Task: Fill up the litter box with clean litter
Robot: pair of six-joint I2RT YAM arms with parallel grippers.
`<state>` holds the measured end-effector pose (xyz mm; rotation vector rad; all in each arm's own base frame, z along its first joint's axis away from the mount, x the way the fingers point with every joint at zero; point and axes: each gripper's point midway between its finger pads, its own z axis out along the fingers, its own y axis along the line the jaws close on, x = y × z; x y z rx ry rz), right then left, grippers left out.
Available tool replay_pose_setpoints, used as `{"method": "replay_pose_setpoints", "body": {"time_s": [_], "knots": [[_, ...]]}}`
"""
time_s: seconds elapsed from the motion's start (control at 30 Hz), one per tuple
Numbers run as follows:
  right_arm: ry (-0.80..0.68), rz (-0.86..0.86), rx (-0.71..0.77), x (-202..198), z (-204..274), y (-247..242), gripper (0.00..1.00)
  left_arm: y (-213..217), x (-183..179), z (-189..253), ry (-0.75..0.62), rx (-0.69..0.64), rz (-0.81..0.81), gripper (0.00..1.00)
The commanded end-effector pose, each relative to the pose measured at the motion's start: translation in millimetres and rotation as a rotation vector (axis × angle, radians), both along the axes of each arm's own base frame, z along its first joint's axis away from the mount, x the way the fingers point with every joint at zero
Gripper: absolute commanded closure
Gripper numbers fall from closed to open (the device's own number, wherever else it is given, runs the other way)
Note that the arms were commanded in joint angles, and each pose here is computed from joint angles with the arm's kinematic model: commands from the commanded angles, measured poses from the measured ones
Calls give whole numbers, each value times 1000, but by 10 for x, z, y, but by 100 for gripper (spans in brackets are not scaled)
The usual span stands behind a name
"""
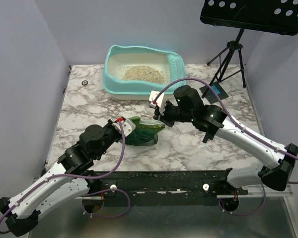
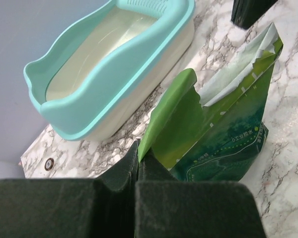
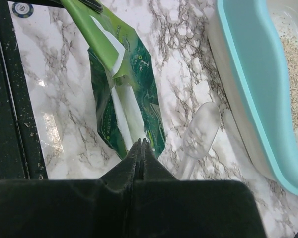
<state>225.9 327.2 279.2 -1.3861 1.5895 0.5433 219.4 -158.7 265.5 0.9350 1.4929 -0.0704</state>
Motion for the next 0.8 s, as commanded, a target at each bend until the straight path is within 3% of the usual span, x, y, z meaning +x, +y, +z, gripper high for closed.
{"method": "replay_pose_setpoints", "body": {"time_s": [0.0, 0.03, 0.1, 0.17, 0.77], "knots": [[41, 17, -48, 33, -129, 77, 99, 71, 50, 204, -67, -91, 56, 100], [41, 4, -50, 73, -120, 97, 93, 47, 41, 218, -74, -101, 42, 100], [49, -3, -65, 117, -156, 125, 66, 5, 34, 242, -83, -120, 24, 100], [48, 5, -79, 131, -179, 134, 56, -29, 35, 249, -89, -125, 10, 100], [76, 44, -151, 274, -438, 144, 53, -224, 40, 451, -106, -168, -61, 100]]}}
